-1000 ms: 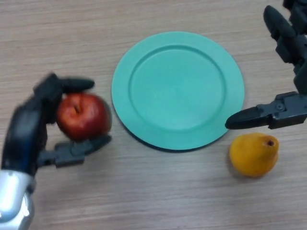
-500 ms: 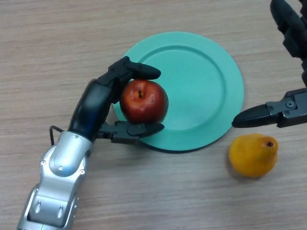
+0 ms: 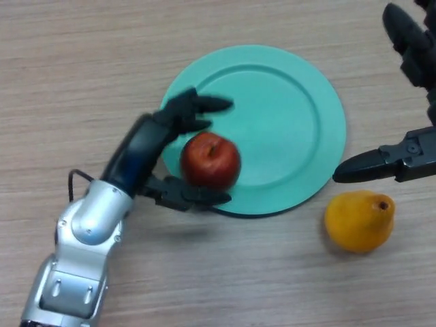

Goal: Pick up the red apple and place it on the plate

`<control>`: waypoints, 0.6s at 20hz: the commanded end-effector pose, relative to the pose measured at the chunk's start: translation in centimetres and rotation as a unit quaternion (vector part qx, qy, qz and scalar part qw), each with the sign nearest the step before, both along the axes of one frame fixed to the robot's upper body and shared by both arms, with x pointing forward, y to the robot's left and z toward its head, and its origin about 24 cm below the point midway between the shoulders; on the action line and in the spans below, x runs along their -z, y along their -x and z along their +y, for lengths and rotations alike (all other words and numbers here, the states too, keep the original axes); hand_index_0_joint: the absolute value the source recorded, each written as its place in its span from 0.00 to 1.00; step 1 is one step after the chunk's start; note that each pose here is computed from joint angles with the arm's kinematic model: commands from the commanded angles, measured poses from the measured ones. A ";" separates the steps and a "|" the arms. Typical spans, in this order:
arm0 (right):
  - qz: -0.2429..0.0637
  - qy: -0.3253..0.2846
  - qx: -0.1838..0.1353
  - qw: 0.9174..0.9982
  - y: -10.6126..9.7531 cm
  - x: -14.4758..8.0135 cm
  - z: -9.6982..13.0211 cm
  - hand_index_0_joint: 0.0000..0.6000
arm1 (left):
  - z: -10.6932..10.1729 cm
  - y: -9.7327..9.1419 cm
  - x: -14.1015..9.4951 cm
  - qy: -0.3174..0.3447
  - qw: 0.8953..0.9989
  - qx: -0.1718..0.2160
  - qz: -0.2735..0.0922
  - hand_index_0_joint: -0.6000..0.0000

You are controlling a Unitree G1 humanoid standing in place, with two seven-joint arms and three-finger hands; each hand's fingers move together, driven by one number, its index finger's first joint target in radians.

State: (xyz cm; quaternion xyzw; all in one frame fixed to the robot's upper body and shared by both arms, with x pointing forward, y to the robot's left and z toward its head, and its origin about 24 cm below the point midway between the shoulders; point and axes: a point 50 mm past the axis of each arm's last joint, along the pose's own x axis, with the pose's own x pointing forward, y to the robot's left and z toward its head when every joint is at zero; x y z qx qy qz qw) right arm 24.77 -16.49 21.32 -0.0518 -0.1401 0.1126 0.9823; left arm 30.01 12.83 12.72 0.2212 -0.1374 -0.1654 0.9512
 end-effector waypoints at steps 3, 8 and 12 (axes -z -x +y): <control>-0.131 0.016 0.036 0.991 0.3 -3.3 -0.9 0.00 | 3.4 1.9 -5.8 0.046 0.990 -0.024 -0.129 1.00; -0.133 0.021 0.034 0.990 -0.2 -3.1 -1.2 0.00 | 7.1 4.5 -8.1 0.088 0.985 -0.041 -0.145 1.00; -0.125 0.018 0.027 0.992 -0.2 -1.8 -1.1 0.00 | 9.4 6.3 -9.0 0.100 0.983 -0.042 -0.151 1.00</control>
